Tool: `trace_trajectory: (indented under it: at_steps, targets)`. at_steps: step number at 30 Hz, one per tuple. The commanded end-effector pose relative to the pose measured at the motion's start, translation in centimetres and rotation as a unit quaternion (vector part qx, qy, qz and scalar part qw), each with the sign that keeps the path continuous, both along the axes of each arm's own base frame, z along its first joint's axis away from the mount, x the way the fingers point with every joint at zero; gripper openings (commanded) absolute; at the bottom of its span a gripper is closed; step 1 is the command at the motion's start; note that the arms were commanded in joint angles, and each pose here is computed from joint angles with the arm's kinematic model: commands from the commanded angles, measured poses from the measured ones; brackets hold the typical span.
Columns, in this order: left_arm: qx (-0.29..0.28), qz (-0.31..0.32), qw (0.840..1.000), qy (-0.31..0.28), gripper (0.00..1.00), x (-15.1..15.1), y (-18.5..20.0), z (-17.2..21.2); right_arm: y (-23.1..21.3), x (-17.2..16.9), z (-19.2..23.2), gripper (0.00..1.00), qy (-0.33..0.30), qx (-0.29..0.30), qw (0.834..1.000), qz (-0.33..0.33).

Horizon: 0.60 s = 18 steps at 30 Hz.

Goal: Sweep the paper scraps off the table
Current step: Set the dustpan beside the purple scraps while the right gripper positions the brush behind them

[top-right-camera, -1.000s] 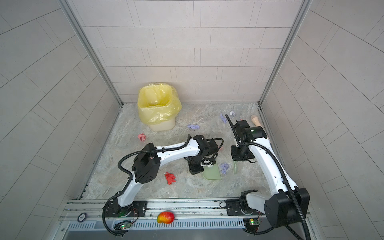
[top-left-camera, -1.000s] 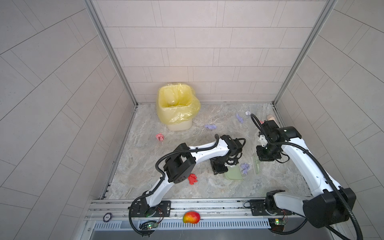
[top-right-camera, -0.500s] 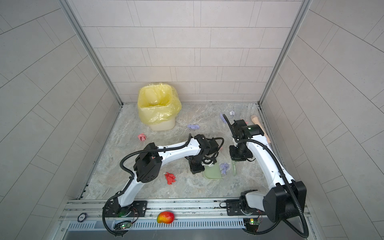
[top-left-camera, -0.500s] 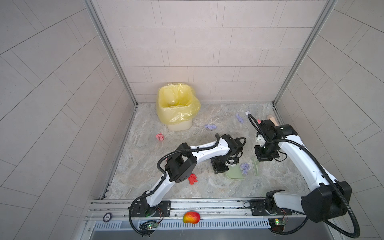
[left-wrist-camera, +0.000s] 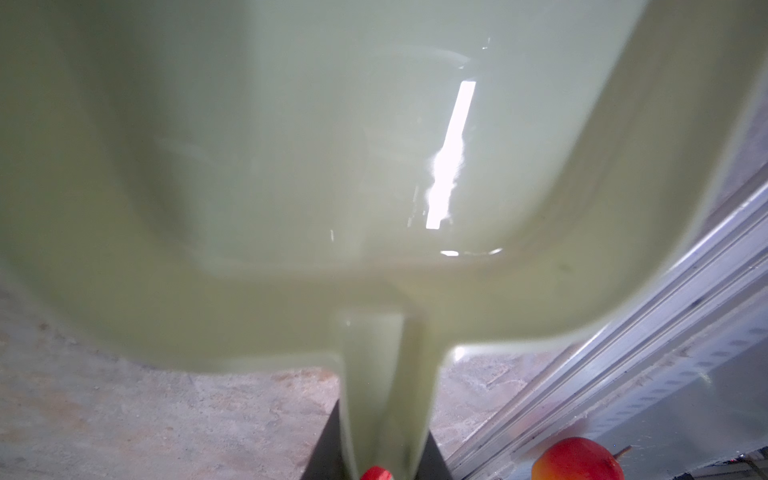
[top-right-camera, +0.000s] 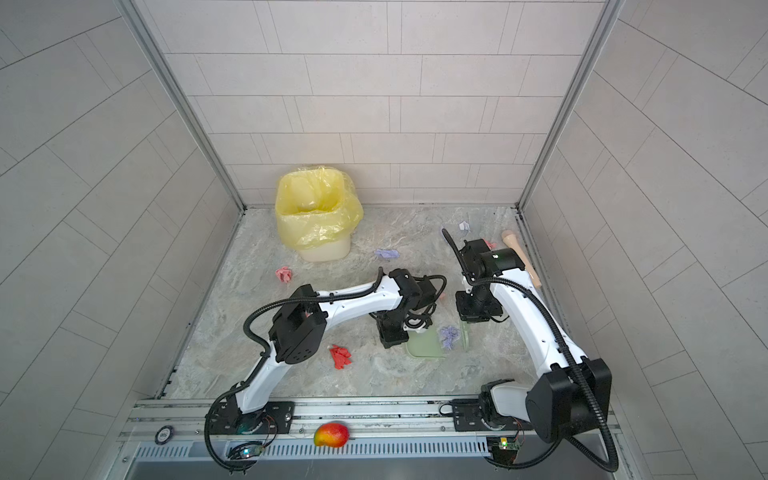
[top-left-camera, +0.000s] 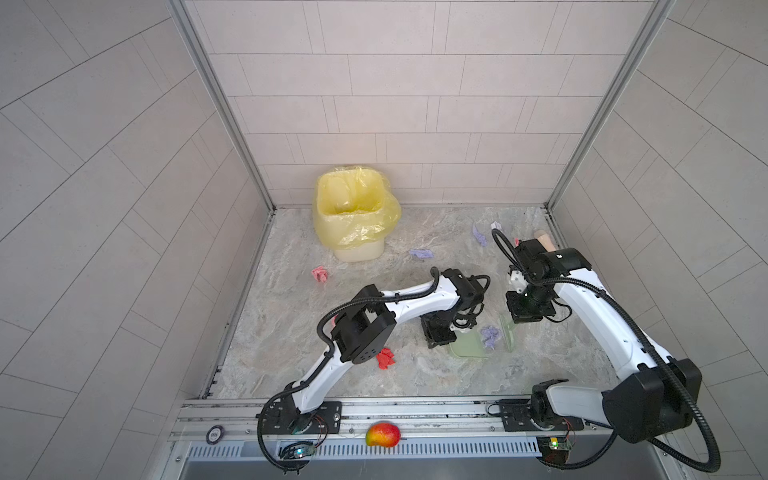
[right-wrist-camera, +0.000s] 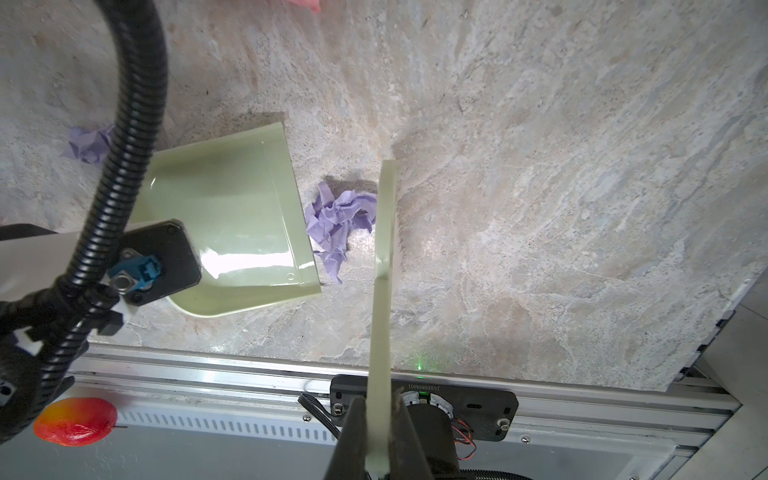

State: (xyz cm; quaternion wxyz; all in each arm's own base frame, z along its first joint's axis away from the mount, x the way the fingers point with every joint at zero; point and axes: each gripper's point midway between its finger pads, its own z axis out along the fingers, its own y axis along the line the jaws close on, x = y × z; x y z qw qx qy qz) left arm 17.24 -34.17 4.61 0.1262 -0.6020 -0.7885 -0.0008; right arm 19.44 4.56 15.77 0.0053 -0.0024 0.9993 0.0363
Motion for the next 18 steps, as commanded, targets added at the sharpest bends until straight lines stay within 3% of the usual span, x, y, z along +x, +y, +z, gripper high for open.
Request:
trace_trajectory:
  at_steps: [1,18]
  targets:
    - [0.003,-0.006,1.0,0.008,0.0,0.1,0.1,0.2,0.7,-0.2,0.0,0.0,0.009,0.011,1.0,0.001]
    - [0.003,-0.005,1.0,0.011,0.0,0.0,0.2,0.3,6.7,0.8,2.6,0.0,-0.022,0.11,0.994,0.015]
